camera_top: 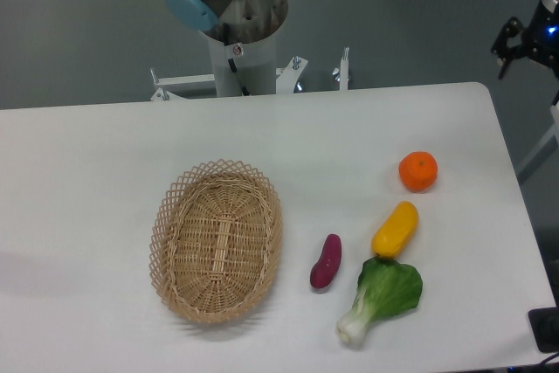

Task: Pick up the mango from the table
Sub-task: 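Move the gripper in over the orange toward the yellow mango, then lower the open gripper down over the yellow mango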

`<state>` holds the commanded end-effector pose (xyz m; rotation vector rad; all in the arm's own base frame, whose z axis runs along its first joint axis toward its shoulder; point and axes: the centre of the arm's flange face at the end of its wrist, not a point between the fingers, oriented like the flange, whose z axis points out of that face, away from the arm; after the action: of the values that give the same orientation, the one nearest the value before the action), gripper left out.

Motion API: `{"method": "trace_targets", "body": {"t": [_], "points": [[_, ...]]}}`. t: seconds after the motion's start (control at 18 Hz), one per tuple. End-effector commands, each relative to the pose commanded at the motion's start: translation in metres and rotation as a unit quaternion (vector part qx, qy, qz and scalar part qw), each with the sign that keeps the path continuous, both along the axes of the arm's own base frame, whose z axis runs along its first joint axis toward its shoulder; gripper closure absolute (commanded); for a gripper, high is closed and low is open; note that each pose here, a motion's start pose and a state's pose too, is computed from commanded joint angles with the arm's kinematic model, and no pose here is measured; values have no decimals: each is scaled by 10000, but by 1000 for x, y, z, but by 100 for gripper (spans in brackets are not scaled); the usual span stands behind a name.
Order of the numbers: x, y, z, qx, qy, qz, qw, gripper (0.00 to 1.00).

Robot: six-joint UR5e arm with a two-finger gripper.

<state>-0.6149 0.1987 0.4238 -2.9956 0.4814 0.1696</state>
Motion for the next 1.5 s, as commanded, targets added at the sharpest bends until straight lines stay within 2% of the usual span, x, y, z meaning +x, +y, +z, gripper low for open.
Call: {"method": "trace_targets", "body": {"t": [0.33, 0.5, 0.72, 0.83, 1.0, 1.17, 1.33, 1.5], "points": [[4, 4, -13, -1, -118, -9, 9999, 0], [9, 20, -24, 13, -159, 73, 9998, 0], [21, 69, -63, 86, -146, 401, 9991, 0], [28, 101, -87, 99, -257, 634, 9976, 0], [34, 114, -103, 125, -401, 950, 9946, 0], [46, 136, -120, 277, -461, 993, 9936, 0], [65, 164, -140, 515, -212, 1371, 9890, 0], [78, 176, -158, 563, -141, 1321, 9895, 0]]}}
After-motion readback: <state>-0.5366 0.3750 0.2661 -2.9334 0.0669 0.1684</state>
